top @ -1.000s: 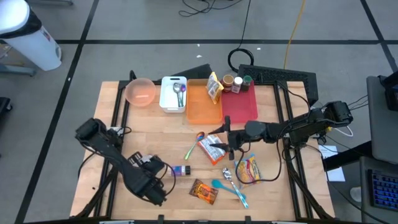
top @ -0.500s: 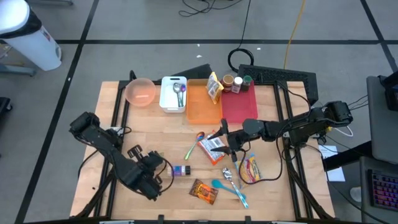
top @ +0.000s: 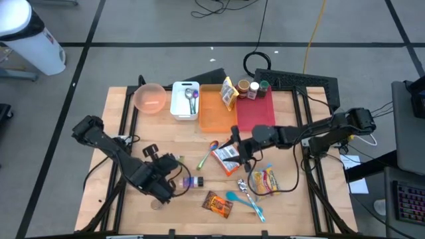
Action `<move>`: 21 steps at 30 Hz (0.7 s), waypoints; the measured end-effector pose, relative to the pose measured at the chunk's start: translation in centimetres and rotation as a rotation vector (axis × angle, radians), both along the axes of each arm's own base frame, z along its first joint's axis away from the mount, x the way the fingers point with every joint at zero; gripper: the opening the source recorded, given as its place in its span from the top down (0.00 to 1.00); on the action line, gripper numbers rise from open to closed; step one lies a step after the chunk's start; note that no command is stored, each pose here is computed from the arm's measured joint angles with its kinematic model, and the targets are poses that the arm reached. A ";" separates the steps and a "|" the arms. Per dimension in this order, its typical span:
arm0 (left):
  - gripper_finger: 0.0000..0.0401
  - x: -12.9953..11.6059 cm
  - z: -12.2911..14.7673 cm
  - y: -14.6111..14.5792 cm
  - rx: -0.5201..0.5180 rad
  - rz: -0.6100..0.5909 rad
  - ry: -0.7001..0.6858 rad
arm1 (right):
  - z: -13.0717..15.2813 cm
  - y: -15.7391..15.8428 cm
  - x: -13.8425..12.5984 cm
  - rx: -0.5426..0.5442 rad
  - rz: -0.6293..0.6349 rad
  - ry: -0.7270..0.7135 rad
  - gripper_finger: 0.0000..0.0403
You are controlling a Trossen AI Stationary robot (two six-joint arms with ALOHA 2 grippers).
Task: Pick & Place Food Item
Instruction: Put the green noodle pack into the orange bin
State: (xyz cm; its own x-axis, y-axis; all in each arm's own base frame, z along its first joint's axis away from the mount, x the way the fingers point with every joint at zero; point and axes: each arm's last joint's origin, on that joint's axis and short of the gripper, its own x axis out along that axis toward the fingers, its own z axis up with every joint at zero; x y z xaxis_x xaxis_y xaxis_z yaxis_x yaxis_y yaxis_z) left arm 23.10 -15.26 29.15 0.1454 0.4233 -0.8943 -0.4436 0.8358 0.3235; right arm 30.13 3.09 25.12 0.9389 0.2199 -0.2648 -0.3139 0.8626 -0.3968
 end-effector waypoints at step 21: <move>1.00 5.8 2.9 2.6 0.105 -0.364 -0.216 | 1.0 -0.6 0.3 0.281 0.013 -0.023 0.45</move>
